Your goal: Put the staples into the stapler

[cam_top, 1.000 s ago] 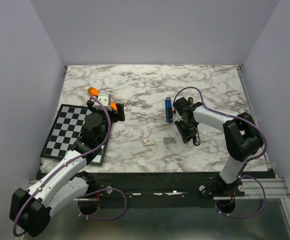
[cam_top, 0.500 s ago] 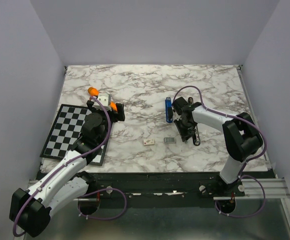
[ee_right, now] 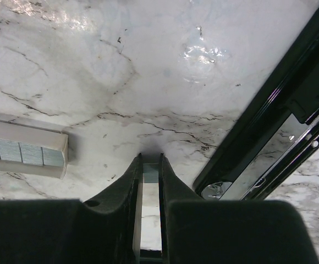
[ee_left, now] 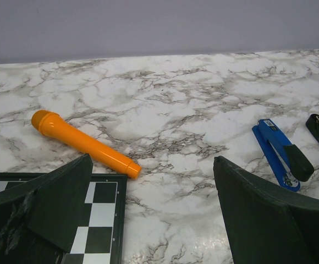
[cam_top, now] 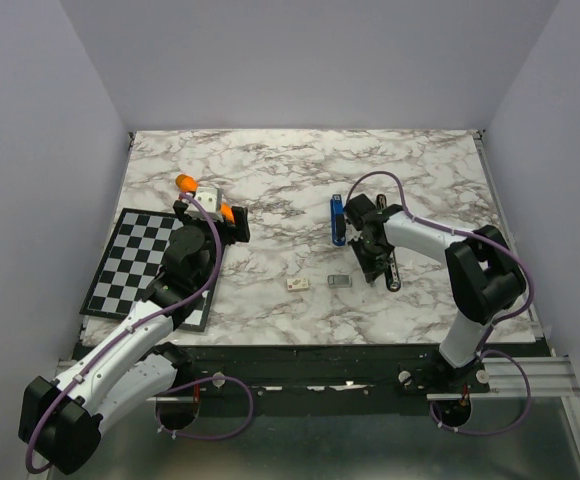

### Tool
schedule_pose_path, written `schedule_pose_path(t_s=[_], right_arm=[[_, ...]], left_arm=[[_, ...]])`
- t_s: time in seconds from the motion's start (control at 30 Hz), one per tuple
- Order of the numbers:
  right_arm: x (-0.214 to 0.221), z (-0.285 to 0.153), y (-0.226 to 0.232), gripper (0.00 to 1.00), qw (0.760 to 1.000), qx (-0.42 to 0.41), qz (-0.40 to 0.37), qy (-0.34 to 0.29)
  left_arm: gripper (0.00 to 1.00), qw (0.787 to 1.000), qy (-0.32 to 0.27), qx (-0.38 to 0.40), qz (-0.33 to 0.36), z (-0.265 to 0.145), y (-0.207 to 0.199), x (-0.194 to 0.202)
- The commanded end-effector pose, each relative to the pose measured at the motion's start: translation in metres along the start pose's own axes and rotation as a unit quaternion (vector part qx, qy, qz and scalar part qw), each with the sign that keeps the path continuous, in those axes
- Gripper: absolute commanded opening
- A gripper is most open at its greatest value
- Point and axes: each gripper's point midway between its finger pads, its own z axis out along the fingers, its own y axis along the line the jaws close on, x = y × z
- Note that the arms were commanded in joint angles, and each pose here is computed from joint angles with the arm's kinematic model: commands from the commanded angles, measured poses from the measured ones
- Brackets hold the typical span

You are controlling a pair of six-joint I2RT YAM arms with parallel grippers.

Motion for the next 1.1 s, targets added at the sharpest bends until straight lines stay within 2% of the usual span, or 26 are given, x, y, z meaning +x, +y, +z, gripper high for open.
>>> schedule_pose_path(t_s=[0.0, 0.37, 0.7, 1.07], right_arm=[[-0.005, -0.009, -0.002, 0.18, 1.0, 0.006, 0.007, -0.02], [-0.034, -0.045, -0.012, 0.18, 0.994, 0.019, 0.035, -0.098], [-0.052, -0.062, -0.063, 0.18, 0.978, 0.053, 0.118, -0.164], [-0.044, -0.047, -0.081, 0.18, 0.973, 0.057, 0.152, -0.162]], left_arm=[[0.99, 1.0, -0.018, 0.011, -0.008, -0.002, -0.005, -0.009], [0.99, 1.0, -0.017, 0.013, -0.008, -0.003, -0.006, -0.009], [0.99, 1.0, -0.019, 0.011, -0.008, -0.003, -0.005, -0.01], [0.99, 1.0, -0.019, 0.007, -0.005, -0.003, -0.003, -0.01]])
